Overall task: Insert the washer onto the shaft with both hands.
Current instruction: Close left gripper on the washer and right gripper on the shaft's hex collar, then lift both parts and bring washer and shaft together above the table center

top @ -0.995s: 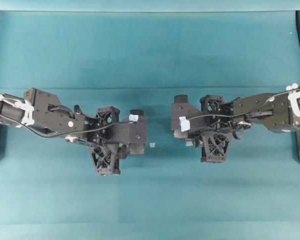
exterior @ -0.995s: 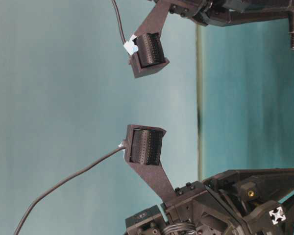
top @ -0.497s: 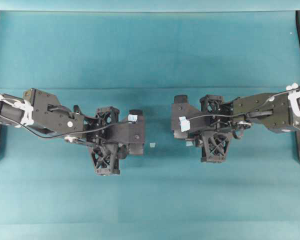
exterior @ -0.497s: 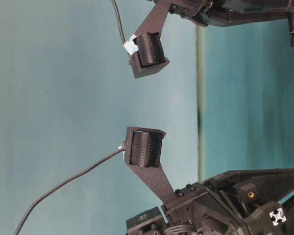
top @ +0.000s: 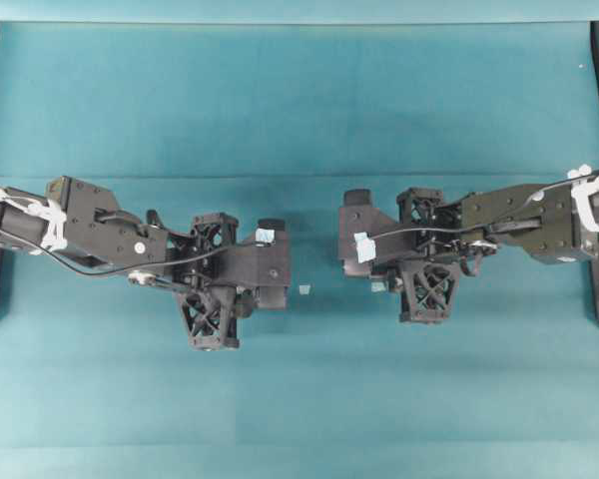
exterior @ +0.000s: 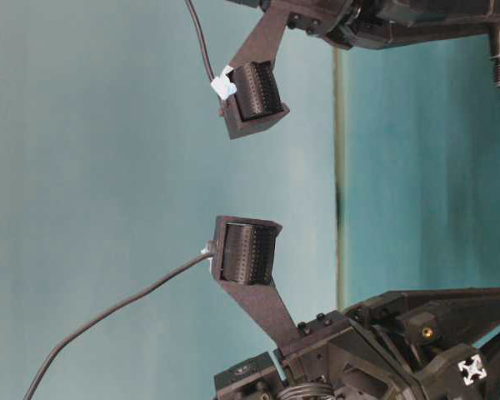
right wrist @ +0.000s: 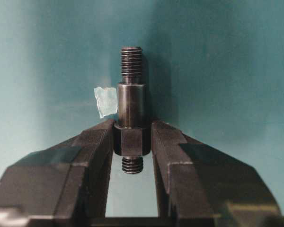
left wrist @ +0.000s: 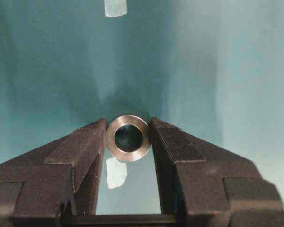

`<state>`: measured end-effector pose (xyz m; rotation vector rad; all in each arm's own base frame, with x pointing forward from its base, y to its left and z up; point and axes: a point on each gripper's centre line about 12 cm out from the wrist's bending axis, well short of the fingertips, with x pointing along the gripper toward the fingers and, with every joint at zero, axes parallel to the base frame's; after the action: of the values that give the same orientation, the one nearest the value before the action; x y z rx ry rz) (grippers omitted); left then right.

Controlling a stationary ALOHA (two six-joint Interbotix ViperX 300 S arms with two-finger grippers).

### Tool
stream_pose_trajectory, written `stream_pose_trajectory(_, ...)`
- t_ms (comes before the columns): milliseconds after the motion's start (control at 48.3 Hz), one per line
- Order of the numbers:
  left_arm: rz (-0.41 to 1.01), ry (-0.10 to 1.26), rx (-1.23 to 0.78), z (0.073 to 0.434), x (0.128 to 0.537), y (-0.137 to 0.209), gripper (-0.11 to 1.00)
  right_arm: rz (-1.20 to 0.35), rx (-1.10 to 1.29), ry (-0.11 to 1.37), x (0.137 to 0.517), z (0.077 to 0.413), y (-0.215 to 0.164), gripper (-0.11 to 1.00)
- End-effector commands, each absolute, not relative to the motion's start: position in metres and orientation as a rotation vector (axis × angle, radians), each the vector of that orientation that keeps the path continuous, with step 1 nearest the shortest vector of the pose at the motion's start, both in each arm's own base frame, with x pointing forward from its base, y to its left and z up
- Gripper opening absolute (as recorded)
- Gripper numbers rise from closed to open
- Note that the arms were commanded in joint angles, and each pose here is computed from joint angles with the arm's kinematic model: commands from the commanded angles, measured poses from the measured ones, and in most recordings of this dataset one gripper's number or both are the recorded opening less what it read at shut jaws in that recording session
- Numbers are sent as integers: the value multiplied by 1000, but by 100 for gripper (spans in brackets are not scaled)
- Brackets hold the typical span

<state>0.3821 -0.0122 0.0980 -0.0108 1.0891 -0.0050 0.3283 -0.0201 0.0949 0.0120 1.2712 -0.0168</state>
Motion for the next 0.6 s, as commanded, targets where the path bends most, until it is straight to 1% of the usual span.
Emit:
stream_pose_trajectory(0, -8, 1069, -10, 105, 384, -13, 37, -18, 5, 1256, 331, 98, -23, 0)
stream_pose_trajectory(580, -6, 1065, -11, 107, 385, -13, 37, -11, 7, 1253, 330, 98, -19, 0)
